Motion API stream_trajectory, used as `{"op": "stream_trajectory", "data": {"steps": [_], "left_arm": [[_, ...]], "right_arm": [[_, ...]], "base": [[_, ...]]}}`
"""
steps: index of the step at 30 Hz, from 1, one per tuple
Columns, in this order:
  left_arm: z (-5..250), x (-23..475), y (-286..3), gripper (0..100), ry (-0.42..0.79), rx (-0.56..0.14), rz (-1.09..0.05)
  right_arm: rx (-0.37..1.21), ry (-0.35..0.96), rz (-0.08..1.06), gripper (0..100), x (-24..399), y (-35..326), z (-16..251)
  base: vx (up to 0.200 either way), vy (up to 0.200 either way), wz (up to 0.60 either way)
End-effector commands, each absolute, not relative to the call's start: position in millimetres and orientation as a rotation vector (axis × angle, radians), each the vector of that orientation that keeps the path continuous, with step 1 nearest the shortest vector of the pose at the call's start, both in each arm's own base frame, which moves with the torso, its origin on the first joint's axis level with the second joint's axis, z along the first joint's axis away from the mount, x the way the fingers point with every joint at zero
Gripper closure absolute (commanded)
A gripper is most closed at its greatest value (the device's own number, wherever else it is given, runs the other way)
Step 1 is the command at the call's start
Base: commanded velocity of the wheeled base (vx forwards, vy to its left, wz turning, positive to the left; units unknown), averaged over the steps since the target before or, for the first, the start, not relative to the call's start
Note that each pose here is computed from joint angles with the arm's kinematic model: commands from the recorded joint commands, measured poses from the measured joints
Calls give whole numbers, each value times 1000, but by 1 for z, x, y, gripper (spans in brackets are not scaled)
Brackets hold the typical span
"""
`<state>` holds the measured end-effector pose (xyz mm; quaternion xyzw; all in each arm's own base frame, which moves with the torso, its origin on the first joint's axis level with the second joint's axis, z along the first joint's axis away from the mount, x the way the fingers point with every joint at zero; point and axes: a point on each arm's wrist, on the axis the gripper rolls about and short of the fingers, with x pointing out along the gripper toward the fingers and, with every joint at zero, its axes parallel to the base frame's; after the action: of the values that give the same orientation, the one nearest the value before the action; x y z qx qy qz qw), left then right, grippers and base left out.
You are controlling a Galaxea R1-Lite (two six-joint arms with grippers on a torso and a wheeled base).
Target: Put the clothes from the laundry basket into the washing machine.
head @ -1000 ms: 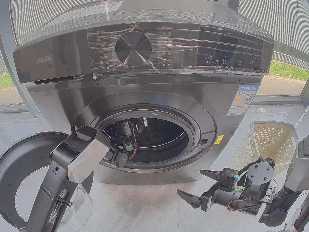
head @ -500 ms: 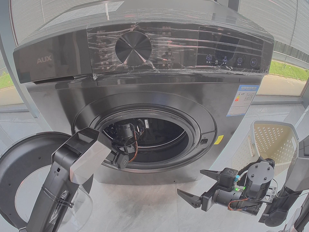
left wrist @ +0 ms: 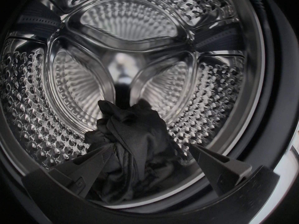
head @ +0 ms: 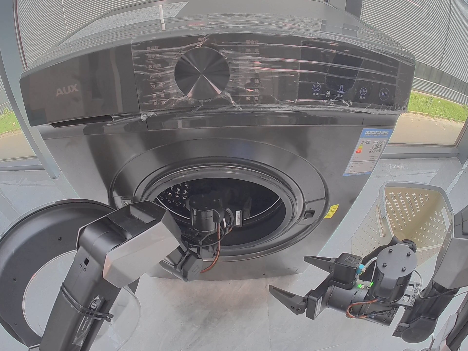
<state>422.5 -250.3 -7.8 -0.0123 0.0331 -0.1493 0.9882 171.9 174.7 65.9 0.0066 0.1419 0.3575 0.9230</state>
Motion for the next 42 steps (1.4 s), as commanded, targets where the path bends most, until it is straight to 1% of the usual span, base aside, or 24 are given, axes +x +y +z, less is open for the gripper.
{"op": "stream_trajectory", "data": {"steps": [1,5,8,11,12,16,19,21,22,23,25,27,29,30,32,33,35,38,42], "left_arm": [[18,386,-261,0,72,-10,-371],[22,363,-256,0,92,4,-389],[27,340,-246,0,101,9,-406],[30,328,-242,0,102,6,-418],[38,311,-237,0,97,-3,-447],[53,284,-225,0,78,-17,-490],[71,265,-217,0,46,-54,-510],[90,247,-209,0,33,-110,-524],[90,247,-209,0,33,-110,-524],[100,236,-203,0,29,-140,-527],[110,221,-191,0,31,-178,-529],[111,214,-184,0,43,-188,-524],[112,199,-167,0,72,-198,-504],[113,195,-162,0,73,-204,-501],[119,182,-149,0,72,-230,-490],[119,182,-149,0,72,-230,-490],[119,159,-133,0,93,-217,-498],[121,151,-128,0,88,-222,-507],[119,151,-126,0,90,-197,-485]], "right_arm": [[13,295,734,0,171,174,66],[14,295,732,0,171,173,66],[13,300,730,0,171,173,65],[13,301,728,0,171,172,65],[12,301,727,0,169,170,66],[20,288,719,0,169,167,70],[30,269,707,0,167,160,76],[47,226,693,0,168,155,86],[47,226,693,0,168,155,86],[58,199,687,0,167,152,92],[72,166,674,0,166,147,100],[79,159,659,0,166,143,102],[80,164,631,0,162,131,103],[80,164,623,0,160,128,103],[83,155,600,0,158,119,106],[83,155,600,0,158,119,106],[87,135,575,0,158,113,109],[94,118,572,0,155,110,114],[102,101,550,0,155,105,117]], "base": [[0,0,0],[0,0,0],[0,0,0],[0,0,0],[0,0,0],[0,0,0],[0,0,0],[0,0,0],[0,0,0],[0,0,0],[0,0,0],[0,0,0],[0,0,0],[0,0,0],[0,0,0],[0,0,0],[0,0,0],[0,0,0],[0,0,0]]}}
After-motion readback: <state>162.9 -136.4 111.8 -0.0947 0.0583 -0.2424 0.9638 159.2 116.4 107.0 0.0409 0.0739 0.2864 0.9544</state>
